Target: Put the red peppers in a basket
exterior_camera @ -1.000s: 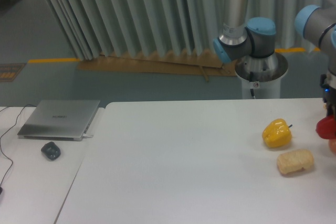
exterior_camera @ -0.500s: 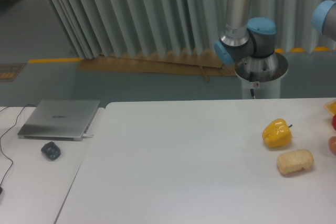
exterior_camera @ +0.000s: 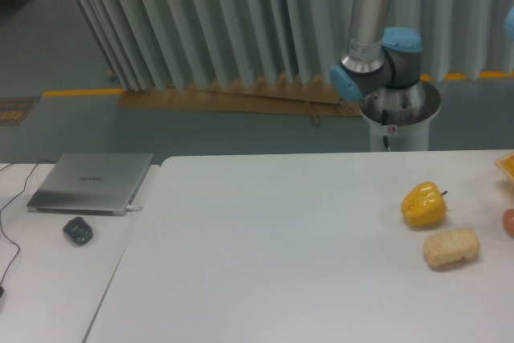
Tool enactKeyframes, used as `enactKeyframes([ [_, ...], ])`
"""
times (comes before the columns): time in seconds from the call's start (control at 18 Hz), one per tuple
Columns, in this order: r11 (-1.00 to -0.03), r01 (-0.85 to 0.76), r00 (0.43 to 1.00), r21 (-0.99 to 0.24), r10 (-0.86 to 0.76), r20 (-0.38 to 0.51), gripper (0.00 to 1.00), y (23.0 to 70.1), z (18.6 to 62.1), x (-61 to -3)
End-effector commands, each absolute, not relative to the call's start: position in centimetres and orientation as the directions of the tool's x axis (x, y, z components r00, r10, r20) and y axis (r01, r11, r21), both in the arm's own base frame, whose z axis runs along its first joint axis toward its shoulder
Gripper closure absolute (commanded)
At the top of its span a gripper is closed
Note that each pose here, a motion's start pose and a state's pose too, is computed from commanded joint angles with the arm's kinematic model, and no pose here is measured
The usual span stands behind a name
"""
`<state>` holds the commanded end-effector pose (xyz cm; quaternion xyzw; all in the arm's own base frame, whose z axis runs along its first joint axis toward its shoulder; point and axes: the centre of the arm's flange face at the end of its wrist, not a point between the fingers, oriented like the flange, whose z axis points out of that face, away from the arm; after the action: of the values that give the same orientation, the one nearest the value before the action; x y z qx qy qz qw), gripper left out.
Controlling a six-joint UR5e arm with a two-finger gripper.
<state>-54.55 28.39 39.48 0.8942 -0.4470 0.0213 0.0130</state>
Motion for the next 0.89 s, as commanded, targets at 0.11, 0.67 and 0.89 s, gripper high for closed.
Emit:
enactKeyframes([
  [0.11, -0.591, -0.806, 0.592, 0.016, -0.805, 0.034, 0.40, 28.0, 39.0, -55.4],
  [0.67, -0.597, -0.800, 0.597, 0.062, -0.802, -0.032, 0.40, 27.3, 38.5, -57.4],
  [0.89, -0.599, -0.797, 0.597, 0.074, -0.801, -0.048, 0.40, 27.4, 38.5, -57.8],
])
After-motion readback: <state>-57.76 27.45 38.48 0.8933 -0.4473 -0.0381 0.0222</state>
